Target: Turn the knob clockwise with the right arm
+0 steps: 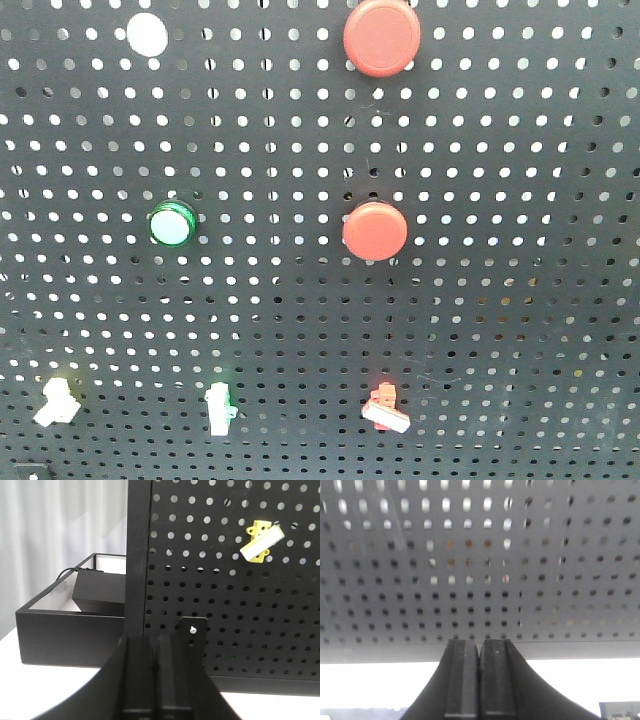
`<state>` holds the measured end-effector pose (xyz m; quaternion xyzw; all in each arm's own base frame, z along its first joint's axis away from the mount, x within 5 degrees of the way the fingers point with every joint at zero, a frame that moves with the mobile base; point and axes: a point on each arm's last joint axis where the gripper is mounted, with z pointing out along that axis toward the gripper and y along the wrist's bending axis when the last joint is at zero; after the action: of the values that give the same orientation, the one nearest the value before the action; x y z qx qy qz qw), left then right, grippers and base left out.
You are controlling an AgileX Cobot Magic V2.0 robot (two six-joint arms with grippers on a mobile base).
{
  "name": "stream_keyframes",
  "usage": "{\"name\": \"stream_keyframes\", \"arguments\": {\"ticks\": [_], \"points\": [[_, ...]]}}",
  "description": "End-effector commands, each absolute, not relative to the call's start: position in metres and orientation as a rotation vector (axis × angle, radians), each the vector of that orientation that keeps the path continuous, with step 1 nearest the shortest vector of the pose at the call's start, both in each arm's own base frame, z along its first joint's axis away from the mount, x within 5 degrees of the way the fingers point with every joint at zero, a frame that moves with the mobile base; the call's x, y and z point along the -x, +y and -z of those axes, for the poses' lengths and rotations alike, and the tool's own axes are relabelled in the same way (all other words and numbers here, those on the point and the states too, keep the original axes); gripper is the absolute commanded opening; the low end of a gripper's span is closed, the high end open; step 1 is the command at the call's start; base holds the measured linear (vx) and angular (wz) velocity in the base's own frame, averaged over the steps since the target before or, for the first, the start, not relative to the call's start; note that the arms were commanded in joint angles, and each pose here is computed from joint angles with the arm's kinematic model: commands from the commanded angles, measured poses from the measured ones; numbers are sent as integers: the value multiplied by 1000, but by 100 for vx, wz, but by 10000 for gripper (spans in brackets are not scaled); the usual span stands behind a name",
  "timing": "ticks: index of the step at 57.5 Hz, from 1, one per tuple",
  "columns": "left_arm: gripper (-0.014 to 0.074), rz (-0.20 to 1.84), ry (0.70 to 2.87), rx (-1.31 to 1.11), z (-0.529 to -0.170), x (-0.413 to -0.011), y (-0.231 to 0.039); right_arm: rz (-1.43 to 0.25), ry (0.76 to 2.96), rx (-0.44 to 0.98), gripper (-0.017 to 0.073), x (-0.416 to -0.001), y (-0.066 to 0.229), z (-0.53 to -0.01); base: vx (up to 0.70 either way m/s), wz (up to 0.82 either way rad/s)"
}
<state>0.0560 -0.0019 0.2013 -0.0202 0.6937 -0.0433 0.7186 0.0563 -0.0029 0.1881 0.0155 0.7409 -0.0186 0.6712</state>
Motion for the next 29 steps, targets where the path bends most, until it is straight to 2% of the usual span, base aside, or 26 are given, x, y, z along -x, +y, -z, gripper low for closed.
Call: {"name": "stream_keyframes", "arguments": {"ticks": [1,29], "points": [[-6,102,1468,66,-204,-56,-1,61,1586,-24,-9,-56,-3,-194,0,0],[-6,102,1468,66,-204,-56,-1,60,1586,-25,-9,-56,-3,-194,0,0]]}}
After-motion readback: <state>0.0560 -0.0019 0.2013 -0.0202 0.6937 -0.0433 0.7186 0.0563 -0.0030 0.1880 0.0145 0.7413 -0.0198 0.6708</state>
